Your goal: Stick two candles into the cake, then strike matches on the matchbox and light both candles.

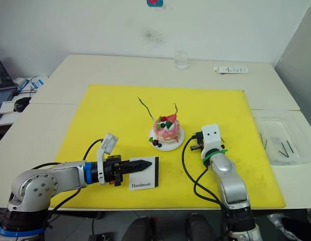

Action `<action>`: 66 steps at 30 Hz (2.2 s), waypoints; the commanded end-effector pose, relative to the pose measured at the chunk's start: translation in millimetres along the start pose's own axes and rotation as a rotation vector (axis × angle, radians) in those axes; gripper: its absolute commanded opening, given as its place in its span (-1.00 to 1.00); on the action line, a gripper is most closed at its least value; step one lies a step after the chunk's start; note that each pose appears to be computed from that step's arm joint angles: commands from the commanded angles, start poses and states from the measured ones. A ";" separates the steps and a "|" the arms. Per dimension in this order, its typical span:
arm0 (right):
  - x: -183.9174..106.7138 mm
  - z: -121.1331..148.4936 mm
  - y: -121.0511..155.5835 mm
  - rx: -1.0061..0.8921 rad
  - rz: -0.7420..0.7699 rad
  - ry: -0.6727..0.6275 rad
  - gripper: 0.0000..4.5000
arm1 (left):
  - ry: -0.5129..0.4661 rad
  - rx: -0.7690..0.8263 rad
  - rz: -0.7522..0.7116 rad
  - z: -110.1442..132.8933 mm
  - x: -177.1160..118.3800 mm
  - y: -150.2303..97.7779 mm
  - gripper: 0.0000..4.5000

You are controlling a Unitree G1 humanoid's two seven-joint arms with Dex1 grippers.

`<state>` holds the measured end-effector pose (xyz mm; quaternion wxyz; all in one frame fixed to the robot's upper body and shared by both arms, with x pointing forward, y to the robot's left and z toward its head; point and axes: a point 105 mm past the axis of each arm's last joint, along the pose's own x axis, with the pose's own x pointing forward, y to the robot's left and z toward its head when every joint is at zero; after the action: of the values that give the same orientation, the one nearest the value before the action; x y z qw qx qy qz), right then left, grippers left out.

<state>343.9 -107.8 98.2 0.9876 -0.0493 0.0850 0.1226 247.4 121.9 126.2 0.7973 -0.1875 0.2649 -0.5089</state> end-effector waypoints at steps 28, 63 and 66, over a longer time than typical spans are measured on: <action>-85.5 34.0 27.7 -0.128 0.449 -0.090 -0.99 | -0.006 -0.005 -0.037 0.6 3.5 -6.6 -1.00; -88.9 53.4 54.4 -0.737 0.813 -0.119 -0.99 | 0.007 0.054 -0.141 33.4 36.8 -28.5 -1.00; -92.6 50.0 59.1 -0.752 0.865 -0.118 -0.99 | -0.005 0.085 -0.134 36.3 38.1 -28.3 -1.00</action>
<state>255.1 -70.7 160.2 0.7801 -0.3451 -0.0010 0.5219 266.6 82.6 147.8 0.7732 -0.1883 0.2613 -0.5462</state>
